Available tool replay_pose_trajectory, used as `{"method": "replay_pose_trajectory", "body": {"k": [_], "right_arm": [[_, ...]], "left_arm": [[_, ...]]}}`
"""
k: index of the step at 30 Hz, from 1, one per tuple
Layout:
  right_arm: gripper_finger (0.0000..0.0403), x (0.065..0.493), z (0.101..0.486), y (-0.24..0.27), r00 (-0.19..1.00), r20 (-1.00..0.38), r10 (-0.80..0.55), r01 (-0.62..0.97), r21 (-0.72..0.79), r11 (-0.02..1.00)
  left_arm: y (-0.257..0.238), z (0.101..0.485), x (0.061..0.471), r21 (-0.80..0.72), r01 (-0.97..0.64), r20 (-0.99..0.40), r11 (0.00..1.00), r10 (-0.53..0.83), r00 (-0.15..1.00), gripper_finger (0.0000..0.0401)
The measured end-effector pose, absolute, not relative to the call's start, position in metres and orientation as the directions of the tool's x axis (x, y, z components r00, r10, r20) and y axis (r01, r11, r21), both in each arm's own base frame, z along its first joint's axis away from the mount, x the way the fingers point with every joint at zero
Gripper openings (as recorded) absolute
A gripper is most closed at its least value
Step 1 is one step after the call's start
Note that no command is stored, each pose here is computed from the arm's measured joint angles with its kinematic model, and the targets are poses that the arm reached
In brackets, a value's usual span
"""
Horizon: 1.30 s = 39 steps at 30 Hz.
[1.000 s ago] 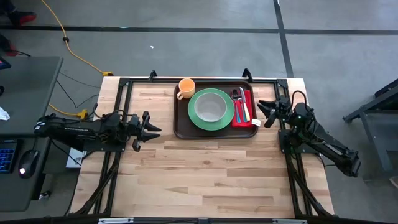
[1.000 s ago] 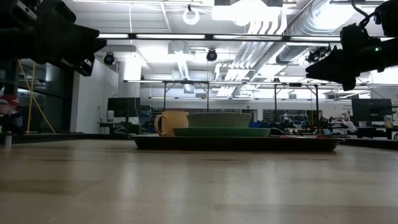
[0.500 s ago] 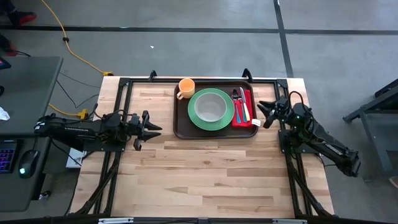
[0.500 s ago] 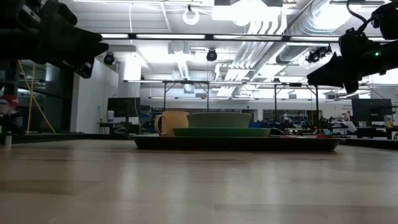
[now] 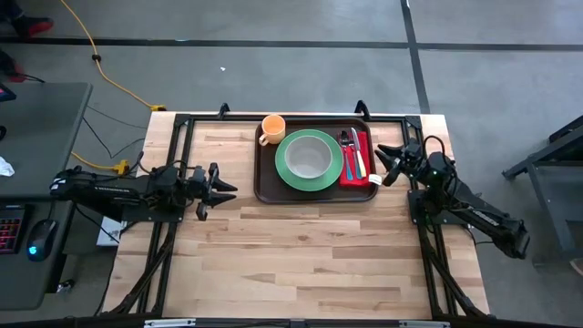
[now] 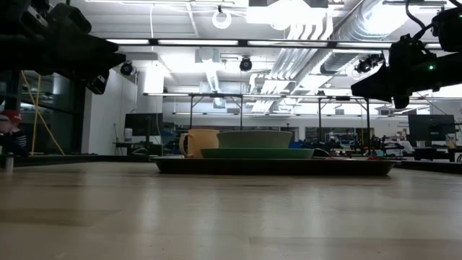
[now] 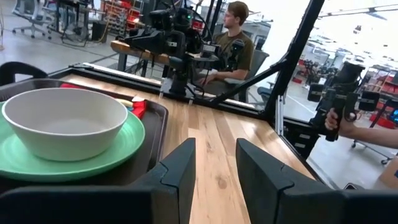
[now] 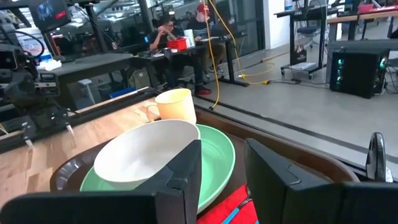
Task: Set up tray
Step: Return to Home Position
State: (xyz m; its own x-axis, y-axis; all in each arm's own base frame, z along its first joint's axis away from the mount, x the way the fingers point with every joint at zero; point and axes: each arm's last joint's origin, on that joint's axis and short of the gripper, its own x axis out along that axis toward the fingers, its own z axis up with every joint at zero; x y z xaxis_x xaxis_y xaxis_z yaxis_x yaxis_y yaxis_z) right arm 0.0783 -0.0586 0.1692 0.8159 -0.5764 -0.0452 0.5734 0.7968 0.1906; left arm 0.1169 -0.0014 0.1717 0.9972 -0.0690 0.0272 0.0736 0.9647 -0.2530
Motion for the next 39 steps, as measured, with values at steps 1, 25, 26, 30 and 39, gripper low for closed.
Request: {"method": "replay_pose_trajectory", "body": {"k": [1, 25, 26, 30, 39], "right_arm": [[0.0099, 0.078, 0.169, -0.059, 0.816, -0.046, -0.576, 0.573, 0.191, 0.797], [0.0099, 0.079, 0.169, -0.058, 0.821, -0.047, -0.569, 0.551, 0.33, 0.767], [0.0099, 0.079, 0.169, -0.058, 0.821, -0.047, -0.569, 0.55, 0.33, 0.767], [0.0099, 0.079, 0.168, -0.058, 0.821, -0.047, -0.569, 0.551, 0.329, 0.767], [0.0099, 0.079, 0.169, -0.059, 0.821, -0.042, -0.569, 0.549, 0.328, 0.769]], "left_arm": [[-0.001, 0.172, 0.117, -0.259, 0.074, 0.027, 0.963, -0.069, 0.997, 0.0145], [-0.002, 0.148, 0.115, -0.281, 0.01, -0.212, 0.96, -0.072, 0.975, 0.0145], [-0.002, 0.148, 0.115, -0.281, 0.009, -0.215, 0.96, -0.072, 0.974, 0.0145], [-0.002, 0.146, 0.114, -0.281, 0.002, -0.237, 0.96, -0.072, 0.969, 0.0145], [-0.002, 0.145, 0.114, -0.281, -0.001, -0.248, 0.96, -0.072, 0.966, 0.0145]]}}
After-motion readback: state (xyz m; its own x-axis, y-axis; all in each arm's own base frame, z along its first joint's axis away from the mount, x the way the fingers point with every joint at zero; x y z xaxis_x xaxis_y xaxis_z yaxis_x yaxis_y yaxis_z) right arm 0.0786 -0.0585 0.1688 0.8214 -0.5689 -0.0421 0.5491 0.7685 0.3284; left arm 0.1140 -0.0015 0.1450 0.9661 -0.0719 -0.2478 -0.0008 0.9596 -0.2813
